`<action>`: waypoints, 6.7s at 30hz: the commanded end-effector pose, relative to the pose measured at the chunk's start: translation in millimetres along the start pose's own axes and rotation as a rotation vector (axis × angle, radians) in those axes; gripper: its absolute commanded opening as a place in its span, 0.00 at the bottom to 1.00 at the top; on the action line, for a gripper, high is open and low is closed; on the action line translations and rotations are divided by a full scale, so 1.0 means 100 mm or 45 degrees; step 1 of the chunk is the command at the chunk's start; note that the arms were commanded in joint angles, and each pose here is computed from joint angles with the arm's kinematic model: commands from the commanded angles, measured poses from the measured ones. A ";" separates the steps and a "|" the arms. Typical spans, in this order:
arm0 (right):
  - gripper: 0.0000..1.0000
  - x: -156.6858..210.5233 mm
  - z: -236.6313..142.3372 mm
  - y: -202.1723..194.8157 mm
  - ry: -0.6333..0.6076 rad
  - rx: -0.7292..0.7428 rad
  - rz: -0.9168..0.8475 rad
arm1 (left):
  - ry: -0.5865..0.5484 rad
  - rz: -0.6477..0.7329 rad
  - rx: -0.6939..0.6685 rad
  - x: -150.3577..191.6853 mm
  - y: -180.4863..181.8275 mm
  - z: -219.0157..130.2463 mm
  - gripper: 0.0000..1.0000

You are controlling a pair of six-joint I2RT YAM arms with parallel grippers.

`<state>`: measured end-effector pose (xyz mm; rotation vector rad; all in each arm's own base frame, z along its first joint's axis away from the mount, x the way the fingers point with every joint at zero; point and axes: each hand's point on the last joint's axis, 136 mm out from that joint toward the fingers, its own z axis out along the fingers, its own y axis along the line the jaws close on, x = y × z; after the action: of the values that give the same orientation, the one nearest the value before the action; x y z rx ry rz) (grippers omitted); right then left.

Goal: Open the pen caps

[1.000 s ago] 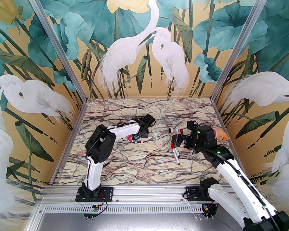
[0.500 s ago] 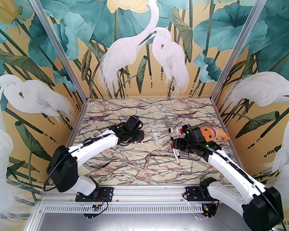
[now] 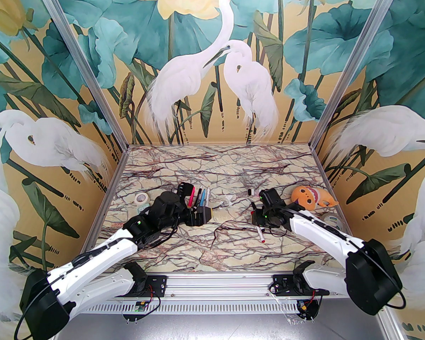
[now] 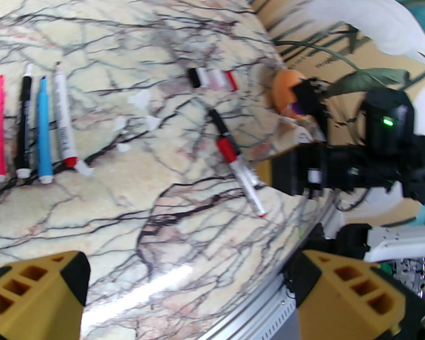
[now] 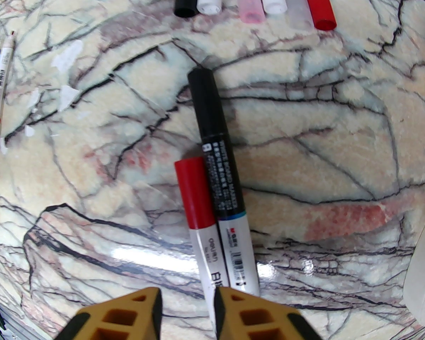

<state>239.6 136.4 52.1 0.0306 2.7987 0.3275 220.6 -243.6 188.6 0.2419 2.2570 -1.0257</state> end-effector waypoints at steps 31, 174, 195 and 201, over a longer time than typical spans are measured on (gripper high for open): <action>0.27 -0.21 0.39 0.16 0.056 0.255 -0.233 | 0.027 -0.050 0.187 0.12 -0.15 0.05 0.99; 0.32 -0.36 -1.43 2.00 -0.348 -0.922 0.017 | 0.177 0.082 0.686 0.44 -1.02 0.31 0.08; 0.15 -0.58 -1.54 1.49 -0.555 -0.626 0.144 | 0.302 0.169 0.429 0.73 -0.82 0.54 0.03; 0.14 -0.66 -1.62 1.27 -0.625 -0.567 0.263 | 0.327 0.213 0.423 0.82 -0.90 0.61 0.02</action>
<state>222.4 258.1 230.8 0.0886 2.3126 1.0152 159.5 -365.6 205.5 0.6932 2.0526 -1.4477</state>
